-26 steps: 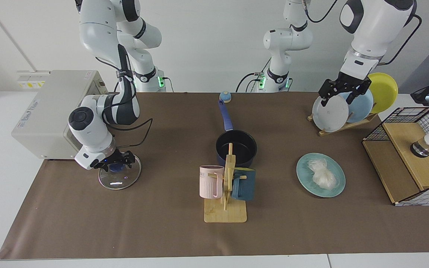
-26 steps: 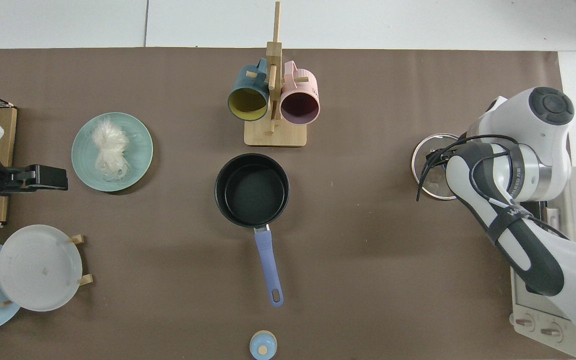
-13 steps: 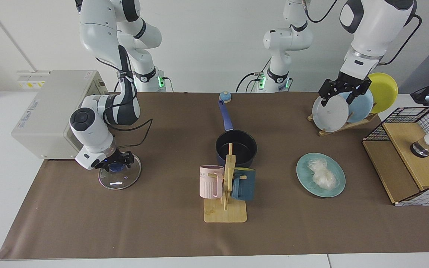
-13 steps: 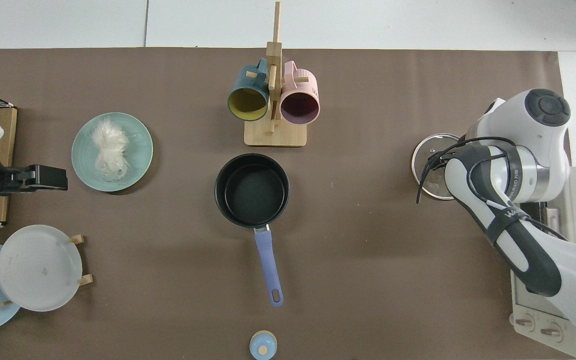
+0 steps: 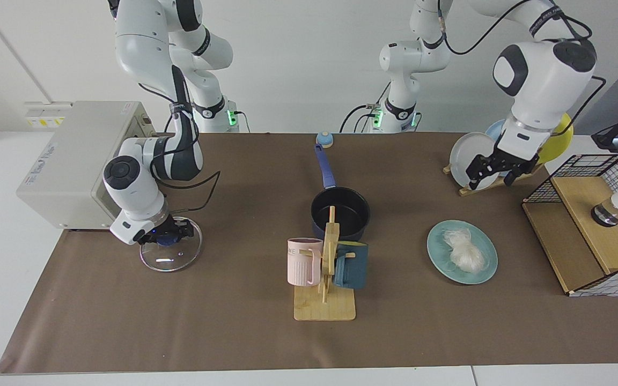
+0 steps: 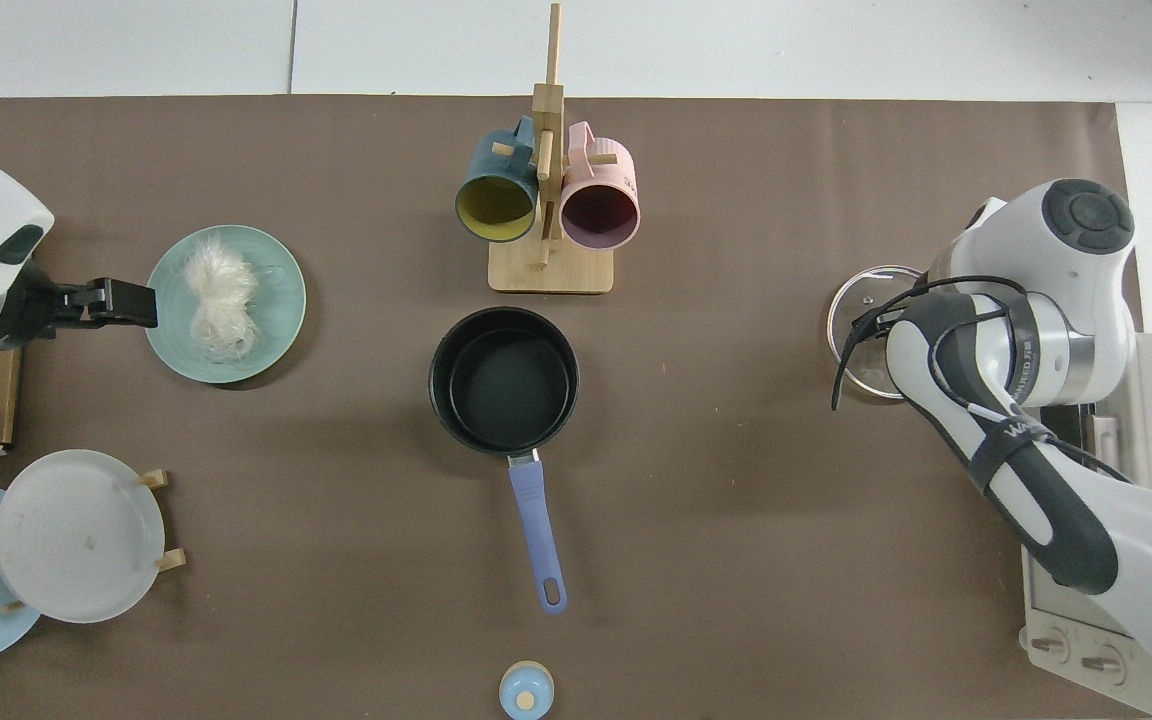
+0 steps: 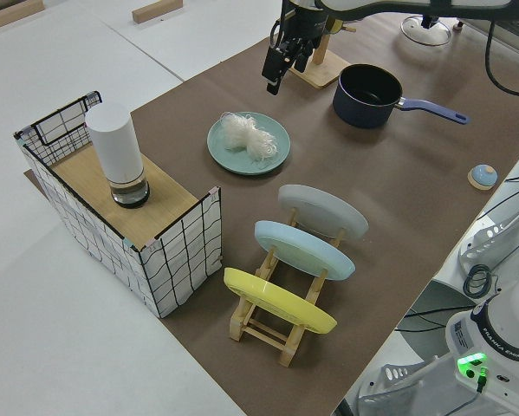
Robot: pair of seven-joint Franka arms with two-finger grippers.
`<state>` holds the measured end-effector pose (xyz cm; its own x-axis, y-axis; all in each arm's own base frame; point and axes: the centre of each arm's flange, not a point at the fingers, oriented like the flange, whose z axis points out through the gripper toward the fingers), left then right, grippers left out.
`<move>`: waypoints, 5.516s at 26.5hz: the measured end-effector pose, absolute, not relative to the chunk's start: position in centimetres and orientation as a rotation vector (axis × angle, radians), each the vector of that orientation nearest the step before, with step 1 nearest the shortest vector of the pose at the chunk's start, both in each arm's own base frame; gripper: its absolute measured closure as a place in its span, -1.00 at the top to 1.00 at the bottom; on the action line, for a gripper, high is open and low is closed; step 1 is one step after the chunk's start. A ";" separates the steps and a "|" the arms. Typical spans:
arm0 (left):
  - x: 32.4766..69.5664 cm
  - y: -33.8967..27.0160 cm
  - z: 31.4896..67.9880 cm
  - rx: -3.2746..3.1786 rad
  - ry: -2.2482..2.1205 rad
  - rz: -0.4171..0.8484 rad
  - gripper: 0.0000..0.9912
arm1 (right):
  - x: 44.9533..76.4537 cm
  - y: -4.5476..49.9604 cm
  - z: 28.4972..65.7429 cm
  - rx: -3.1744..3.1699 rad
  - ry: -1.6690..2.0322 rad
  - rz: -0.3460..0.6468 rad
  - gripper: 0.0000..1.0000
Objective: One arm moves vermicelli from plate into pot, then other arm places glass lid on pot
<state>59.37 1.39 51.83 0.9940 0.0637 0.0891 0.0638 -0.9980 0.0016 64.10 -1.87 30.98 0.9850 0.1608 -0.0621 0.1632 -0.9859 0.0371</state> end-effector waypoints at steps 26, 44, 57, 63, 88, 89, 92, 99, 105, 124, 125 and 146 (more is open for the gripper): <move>67.0 1.7 33.4 -3.198 -0.448 -0.158 1.00 | 63.6 -1.2 44.1 3.074 0.286 0.044 -0.13; 67.4 1.3 32.6 -3.181 -0.600 -0.056 0.00 | 58.5 -0.1 55.1 3.118 0.309 0.049 -0.13; 67.1 -2.4 43.9 -3.190 -0.706 0.030 -0.16 | 55.5 -0.1 57.9 3.124 0.308 -0.021 -0.13; 64.4 -8.3 48.1 -3.224 -0.695 0.066 -0.16 | 53.7 -0.1 55.8 3.122 0.309 0.009 -0.13; 53.7 -30.5 40.8 -3.354 -0.395 0.100 -0.16 | 51.5 1.6 55.5 3.118 0.334 0.045 -0.13; 53.6 -30.7 40.5 -3.357 -0.392 0.098 -0.16 | 51.5 1.6 55.5 3.118 0.334 0.045 -0.13; 53.5 -31.1 39.5 -3.363 -0.409 0.097 -0.16 | 51.5 1.6 55.5 3.118 0.334 0.047 -0.13; 54.3 -31.0 37.0 -3.360 -0.426 0.102 -0.16 | 51.6 1.6 55.5 3.117 0.334 0.052 -0.13; 54.6 -30.8 35.2 -3.337 -0.420 0.105 -0.22 | 51.7 1.6 55.1 3.119 0.333 0.039 -0.13; 58.3 -24.4 46.0 -3.235 -0.448 0.036 1.00 | 55.4 7.8 46.0 3.160 0.208 0.116 -0.13; 58.5 -23.5 47.2 -3.225 -0.438 0.035 1.00 | 55.5 8.9 45.7 3.163 0.193 0.125 -0.13; 57.8 1.7 57.7 -3.151 -0.127 0.055 1.00 | 54.0 30.7 46.2 3.196 -0.134 0.121 -0.13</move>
<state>57.78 1.65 57.66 0.9961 0.0805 -0.0351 0.0809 -0.9967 0.0112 53.99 30.74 46.16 0.9937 -0.0856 0.0729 -0.0811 -0.9948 -0.0624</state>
